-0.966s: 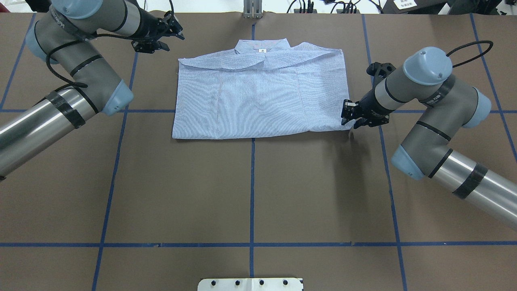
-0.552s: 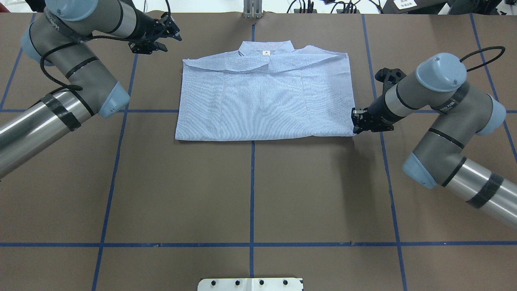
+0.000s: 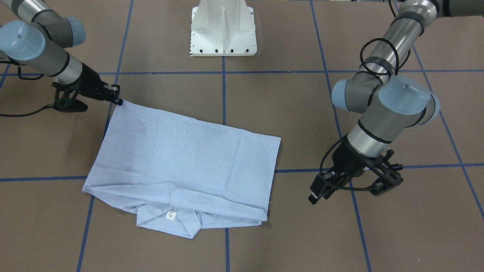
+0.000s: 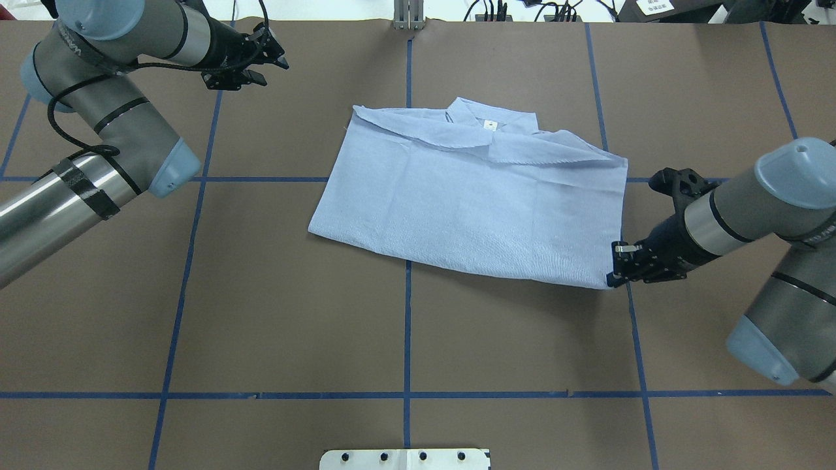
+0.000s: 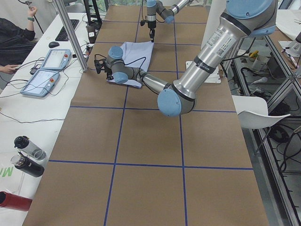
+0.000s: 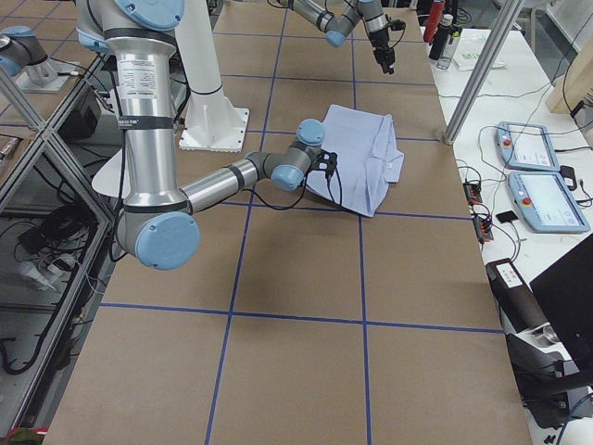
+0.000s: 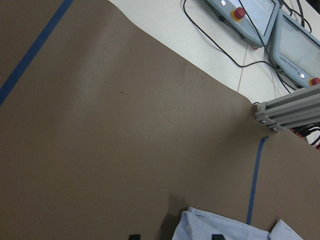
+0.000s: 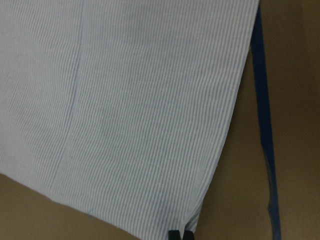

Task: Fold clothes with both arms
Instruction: 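Drag the grasped edge toward the robot with the right gripper, rotating the shirt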

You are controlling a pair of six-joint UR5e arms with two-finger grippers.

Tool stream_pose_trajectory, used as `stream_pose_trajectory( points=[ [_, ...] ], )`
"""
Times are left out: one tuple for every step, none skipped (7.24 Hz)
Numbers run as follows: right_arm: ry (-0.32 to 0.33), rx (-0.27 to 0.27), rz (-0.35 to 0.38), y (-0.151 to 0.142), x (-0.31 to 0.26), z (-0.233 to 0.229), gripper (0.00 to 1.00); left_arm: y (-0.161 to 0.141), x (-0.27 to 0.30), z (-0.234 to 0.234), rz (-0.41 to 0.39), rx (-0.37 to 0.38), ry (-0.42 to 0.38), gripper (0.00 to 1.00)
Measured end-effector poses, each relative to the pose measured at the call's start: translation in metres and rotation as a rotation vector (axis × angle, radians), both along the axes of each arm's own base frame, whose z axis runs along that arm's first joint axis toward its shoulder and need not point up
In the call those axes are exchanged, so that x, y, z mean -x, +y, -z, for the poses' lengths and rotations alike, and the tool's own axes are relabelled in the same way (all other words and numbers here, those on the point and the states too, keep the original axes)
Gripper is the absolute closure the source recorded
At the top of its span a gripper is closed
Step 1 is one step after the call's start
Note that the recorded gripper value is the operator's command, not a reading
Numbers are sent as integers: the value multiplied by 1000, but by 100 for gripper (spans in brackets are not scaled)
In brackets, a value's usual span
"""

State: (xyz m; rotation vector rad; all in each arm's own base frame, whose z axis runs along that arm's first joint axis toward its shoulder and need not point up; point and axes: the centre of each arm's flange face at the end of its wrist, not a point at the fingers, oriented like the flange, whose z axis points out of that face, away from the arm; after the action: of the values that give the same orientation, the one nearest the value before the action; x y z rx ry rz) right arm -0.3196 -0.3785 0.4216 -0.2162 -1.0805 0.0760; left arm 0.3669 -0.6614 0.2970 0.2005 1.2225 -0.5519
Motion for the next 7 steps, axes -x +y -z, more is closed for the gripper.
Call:
stream_pose_trajectory(
  points=[
    [-29,39,80,33,-13,3,100,2,0,3,1,-3,5,43],
    [-53,83,160,61,-14,8,100,3,1,6,3,-4,10,43],
    [-61,136,230,88,-3,17,100,5,2,6,3,-5,12,43],
    [-54,203,292,120,15,30,100,10,4,4,1,-8,16,43],
    [-42,253,342,149,29,42,100,16,7,3,-1,-13,19,42],
    [-31,280,374,167,36,47,36,21,8,2,-5,-15,22,41],
    [-21,294,387,175,39,47,0,24,8,1,-8,-16,24,38]
  ],
)
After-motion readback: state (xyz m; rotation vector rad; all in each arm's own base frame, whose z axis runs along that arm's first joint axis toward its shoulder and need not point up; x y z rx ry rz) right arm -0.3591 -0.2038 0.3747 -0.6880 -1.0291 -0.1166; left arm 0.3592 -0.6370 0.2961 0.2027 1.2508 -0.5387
